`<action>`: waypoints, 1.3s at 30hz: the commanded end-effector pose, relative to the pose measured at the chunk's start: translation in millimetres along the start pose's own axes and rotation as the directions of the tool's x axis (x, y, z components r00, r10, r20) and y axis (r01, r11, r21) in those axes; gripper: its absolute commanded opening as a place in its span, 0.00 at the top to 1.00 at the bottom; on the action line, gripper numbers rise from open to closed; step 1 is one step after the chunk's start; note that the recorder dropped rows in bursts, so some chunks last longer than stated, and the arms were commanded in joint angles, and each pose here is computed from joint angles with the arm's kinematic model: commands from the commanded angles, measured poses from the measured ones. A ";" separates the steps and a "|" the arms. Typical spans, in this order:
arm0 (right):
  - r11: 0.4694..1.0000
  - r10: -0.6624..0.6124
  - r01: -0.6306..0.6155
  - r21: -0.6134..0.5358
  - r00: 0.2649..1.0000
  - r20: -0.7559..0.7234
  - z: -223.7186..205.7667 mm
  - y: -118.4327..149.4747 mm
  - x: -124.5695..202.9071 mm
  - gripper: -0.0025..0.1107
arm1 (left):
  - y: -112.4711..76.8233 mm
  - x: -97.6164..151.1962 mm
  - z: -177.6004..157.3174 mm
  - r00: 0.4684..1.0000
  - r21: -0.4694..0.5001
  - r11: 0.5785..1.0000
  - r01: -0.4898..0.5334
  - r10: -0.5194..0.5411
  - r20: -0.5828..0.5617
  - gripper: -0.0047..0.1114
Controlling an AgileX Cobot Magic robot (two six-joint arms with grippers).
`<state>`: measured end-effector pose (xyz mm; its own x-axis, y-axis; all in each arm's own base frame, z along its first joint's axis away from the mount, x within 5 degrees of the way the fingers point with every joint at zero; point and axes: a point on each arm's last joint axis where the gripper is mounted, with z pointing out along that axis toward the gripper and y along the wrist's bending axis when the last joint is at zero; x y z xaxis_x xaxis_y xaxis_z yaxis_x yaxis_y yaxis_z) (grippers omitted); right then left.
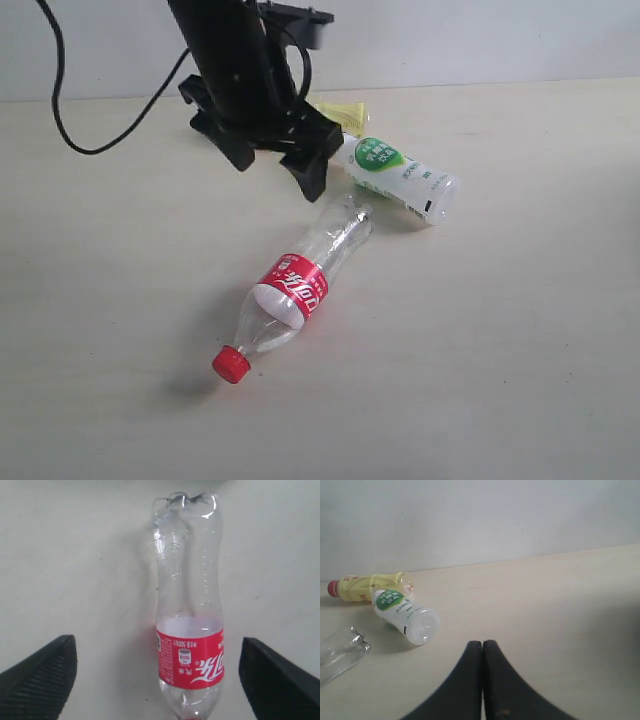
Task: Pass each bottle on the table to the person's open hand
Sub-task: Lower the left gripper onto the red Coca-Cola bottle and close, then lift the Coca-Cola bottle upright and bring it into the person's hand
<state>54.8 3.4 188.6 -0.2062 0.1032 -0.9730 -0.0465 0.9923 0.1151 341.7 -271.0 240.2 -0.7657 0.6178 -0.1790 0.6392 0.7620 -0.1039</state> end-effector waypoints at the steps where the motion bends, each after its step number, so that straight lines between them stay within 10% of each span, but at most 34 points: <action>1: 1.000 -0.010 0.010 0.003 1.000 0.008 0.0 -0.3 0.8 0.98 | -16.1 -4.5 25.5 1.000 -0.044 0.999 -0.018 0.018 -0.011 0.24; 30: 1.000 -0.010 0.010 0.003 1.000 0.008 0.0 -0.3 0.8 0.98 | -31.6 -3.6 110.5 0.991 -0.113 0.993 -0.038 0.023 -0.130 0.25; 39: 1.000 -0.010 0.010 0.003 1.000 0.008 0.0 -0.3 0.8 0.98 | -31.1 1.2 110.7 0.983 -0.117 0.992 -0.039 0.017 -0.183 0.83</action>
<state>54.8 3.4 188.6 -0.2062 0.1032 -0.9730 -0.0465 0.9923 0.1151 332.0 -317.2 135.6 -0.7522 0.6582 -0.0318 0.6581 0.7528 0.0154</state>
